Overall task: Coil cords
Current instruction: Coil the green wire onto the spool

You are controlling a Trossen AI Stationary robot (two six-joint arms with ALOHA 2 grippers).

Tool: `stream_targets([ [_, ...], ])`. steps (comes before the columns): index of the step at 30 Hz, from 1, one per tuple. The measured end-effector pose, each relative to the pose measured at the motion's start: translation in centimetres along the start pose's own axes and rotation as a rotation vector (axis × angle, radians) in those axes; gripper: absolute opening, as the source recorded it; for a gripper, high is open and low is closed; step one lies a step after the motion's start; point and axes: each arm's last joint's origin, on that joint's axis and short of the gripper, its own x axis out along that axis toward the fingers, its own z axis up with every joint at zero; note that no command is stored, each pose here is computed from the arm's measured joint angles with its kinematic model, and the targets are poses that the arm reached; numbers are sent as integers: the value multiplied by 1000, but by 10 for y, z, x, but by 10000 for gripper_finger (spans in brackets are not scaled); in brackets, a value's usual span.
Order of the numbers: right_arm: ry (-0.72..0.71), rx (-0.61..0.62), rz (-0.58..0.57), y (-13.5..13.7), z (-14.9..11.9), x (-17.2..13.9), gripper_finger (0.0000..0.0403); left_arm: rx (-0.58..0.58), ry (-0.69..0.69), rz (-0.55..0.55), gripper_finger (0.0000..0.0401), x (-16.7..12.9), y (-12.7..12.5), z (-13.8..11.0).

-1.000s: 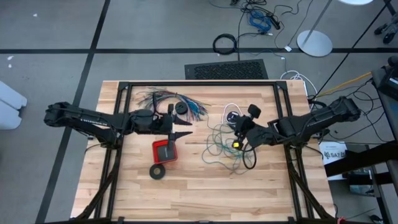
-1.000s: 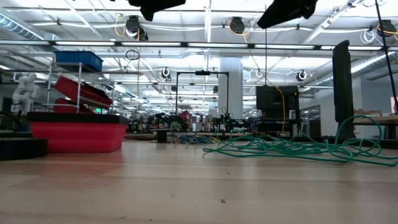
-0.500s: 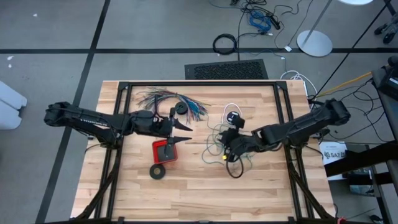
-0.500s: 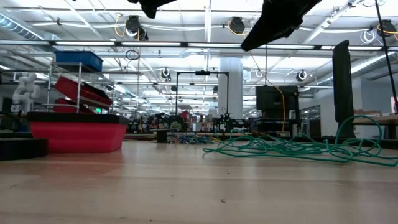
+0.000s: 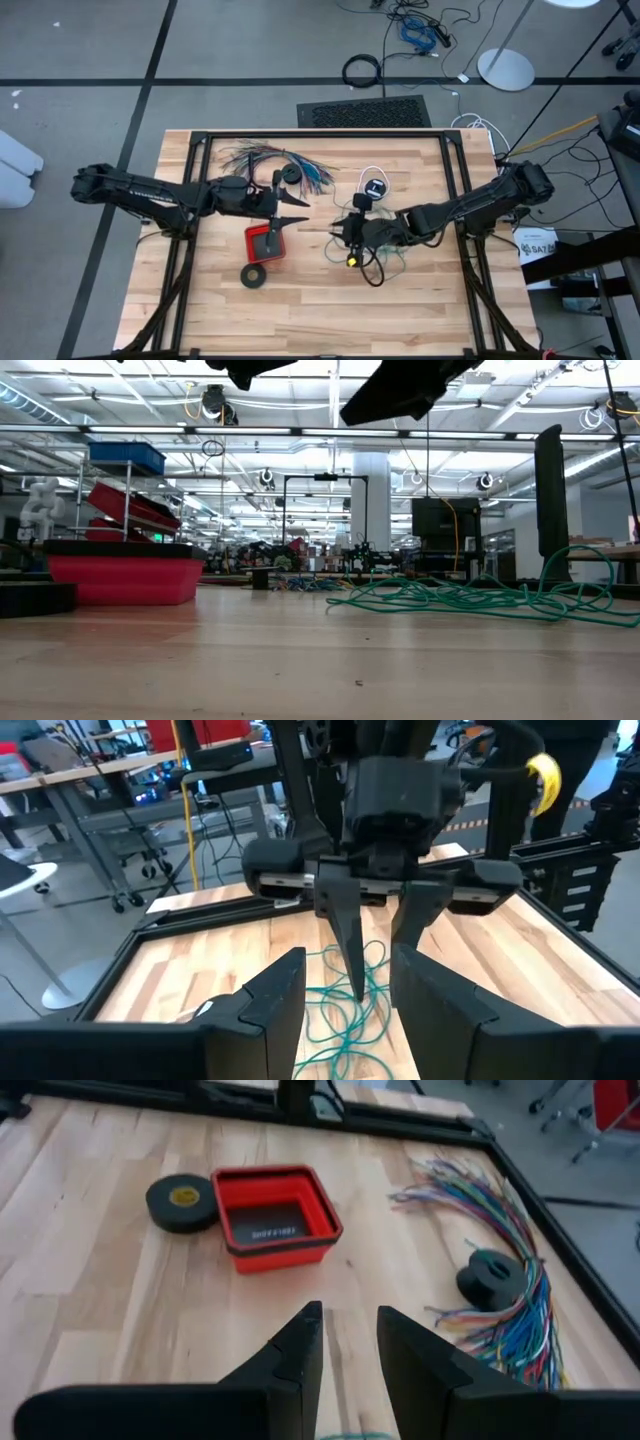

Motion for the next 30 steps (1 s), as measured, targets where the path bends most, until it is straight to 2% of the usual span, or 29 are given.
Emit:
stream_targets([
  [24, -179, 15, 32, -26, 23, 1, 86, 15, 3, 13, 157, 0, 0, 0],
  [30, -201, 30, -2, -40, 28, -2, 86, 42, 75, 100, 157, -1, 2, -5],
])
